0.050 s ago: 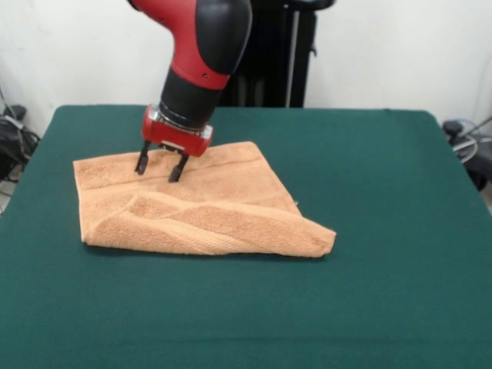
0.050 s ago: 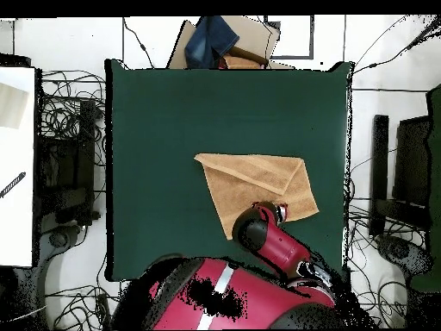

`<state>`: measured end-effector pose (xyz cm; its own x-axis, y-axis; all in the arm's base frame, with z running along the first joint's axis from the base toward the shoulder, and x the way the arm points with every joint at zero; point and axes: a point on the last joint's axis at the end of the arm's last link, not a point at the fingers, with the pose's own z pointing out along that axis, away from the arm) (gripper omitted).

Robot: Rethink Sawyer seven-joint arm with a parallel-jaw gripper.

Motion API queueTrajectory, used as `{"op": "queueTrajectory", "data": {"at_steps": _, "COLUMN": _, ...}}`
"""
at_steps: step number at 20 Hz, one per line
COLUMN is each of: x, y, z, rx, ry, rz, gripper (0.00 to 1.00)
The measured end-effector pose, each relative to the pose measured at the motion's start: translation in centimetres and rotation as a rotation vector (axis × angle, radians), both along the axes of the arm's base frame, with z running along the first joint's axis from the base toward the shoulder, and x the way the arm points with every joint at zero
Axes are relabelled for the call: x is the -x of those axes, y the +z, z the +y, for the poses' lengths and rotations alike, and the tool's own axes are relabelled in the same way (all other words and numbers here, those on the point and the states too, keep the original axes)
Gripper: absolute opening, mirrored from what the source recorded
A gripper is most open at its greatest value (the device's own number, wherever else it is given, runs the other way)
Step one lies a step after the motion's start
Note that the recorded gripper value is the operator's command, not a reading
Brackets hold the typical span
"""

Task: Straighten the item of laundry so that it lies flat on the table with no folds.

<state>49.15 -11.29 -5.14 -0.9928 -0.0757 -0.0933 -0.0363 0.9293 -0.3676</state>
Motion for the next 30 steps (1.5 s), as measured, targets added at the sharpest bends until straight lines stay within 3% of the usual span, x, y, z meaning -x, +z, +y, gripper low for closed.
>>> {"op": "queueTrajectory", "data": {"at_steps": 17, "x": -1.6, "y": 1.3, "z": 2.3, "rx": -0.021, "ry": -0.009, "rz": 0.001, "gripper": 1.0}}
{"op": "queueTrajectory", "data": {"at_steps": 30, "x": -1.0, "y": 0.6, "z": 2.4, "rx": -0.024, "ry": -0.009, "rz": 0.016, "gripper": 1.0}}
